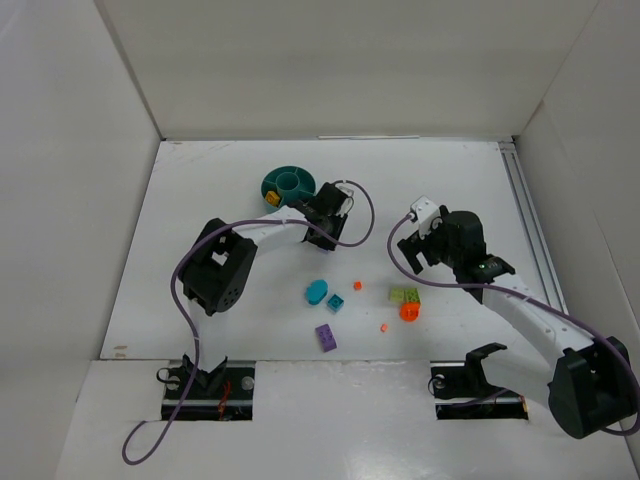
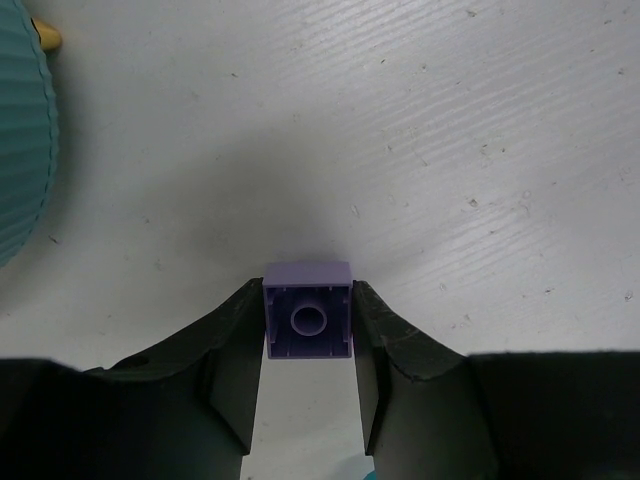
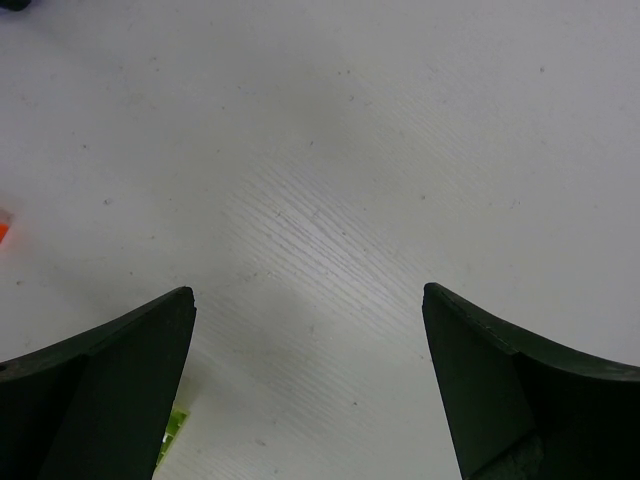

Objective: Sort the legos into containers by color

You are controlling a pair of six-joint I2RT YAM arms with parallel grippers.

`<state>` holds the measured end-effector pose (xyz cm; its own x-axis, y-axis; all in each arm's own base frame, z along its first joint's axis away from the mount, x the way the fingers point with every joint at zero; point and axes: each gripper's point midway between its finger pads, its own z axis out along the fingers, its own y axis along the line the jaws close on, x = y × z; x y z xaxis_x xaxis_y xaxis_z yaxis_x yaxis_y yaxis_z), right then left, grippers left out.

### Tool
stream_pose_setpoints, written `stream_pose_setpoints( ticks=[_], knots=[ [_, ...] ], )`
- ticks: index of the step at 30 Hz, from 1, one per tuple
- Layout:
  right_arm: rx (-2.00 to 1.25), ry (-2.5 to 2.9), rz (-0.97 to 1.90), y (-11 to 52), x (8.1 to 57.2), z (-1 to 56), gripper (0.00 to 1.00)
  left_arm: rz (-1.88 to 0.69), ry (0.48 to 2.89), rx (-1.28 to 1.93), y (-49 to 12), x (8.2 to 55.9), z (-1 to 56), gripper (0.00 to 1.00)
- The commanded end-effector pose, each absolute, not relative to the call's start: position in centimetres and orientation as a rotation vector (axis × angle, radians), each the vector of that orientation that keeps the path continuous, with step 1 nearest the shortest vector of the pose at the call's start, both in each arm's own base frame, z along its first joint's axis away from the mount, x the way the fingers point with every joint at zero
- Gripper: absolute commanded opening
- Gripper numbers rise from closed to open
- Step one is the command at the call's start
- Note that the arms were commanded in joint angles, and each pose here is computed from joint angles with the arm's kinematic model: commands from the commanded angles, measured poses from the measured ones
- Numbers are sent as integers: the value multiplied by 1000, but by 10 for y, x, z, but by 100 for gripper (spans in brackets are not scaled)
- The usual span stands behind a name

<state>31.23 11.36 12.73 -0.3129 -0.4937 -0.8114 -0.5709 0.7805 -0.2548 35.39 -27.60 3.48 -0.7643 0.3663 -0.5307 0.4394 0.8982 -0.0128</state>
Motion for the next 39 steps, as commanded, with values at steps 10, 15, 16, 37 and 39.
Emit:
stream_pose_setpoints(
  ticks=[10,15,16,37,39],
  knots=[
    [-790,1911,102,114,312,142,100,-303,2325,456,-287,370,130,14],
    [-793,1910,87,112,313,142,100,-319,2241,308,-261,403,170,13],
    [-793,1910,87,112,313,142,100,-323,2215,284,-258,411,180,14],
    [-740,1922,35,96,318,145,100,-294,2165,160,-209,446,206,25],
    [-740,1922,35,96,318,145,100,-294,2165,160,-209,446,206,27]
  ],
)
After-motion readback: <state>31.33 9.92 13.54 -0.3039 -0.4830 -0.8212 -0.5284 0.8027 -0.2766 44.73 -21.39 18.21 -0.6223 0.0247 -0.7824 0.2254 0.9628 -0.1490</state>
